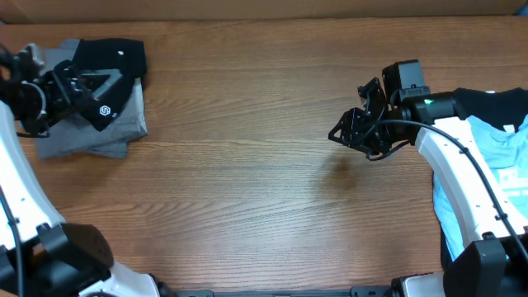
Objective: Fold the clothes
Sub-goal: 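Press and adjust the black shirt on the grey stack with the left gripper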
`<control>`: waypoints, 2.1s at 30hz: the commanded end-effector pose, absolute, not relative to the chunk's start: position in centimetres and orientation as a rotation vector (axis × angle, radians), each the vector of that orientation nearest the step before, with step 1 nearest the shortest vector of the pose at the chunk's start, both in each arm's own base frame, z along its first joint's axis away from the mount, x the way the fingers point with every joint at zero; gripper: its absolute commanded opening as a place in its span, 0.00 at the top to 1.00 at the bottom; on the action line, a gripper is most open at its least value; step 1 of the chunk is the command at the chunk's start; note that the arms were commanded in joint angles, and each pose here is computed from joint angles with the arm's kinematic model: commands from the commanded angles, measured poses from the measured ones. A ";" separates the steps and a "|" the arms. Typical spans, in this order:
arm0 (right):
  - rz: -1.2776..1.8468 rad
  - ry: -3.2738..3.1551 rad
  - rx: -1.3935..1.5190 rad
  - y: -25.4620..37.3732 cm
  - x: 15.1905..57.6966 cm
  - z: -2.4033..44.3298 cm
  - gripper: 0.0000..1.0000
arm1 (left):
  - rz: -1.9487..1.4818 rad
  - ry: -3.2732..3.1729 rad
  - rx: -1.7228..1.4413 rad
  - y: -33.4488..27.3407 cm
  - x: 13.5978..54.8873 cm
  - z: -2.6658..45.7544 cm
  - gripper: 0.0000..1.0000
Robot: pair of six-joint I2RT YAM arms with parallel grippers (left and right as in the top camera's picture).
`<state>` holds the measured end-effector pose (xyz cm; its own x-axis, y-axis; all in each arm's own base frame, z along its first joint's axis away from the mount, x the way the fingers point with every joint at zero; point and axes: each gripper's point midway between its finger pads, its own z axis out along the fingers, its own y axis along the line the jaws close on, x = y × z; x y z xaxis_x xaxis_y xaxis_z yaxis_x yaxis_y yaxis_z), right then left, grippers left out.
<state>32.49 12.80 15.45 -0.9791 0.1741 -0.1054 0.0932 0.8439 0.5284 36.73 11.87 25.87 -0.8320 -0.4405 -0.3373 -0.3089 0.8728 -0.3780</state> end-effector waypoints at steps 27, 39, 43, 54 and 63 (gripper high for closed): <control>0.802 2.762 0.185 12.1 33.7 18.0 0.53 | 0.061 2.661 -0.496 16.5 47.3 15.7 0.91; 0.802 2.802 0.209 12.0 32.8 17.7 0.53 | -0.264 2.709 -0.681 18.7 49.6 3.3 0.89; 0.801 2.800 0.208 12.0 32.8 17.7 0.53 | -0.412 2.639 -0.681 19.1 49.9 4.9 0.87; 0.802 2.806 0.210 12.0 32.7 17.7 0.53 | -0.118 2.497 -0.573 21.9 48.6 18.3 0.80; 0.802 2.818 0.221 12.0 32.5 17.6 0.52 | -0.062 2.637 -0.653 23.2 48.0 11.3 0.78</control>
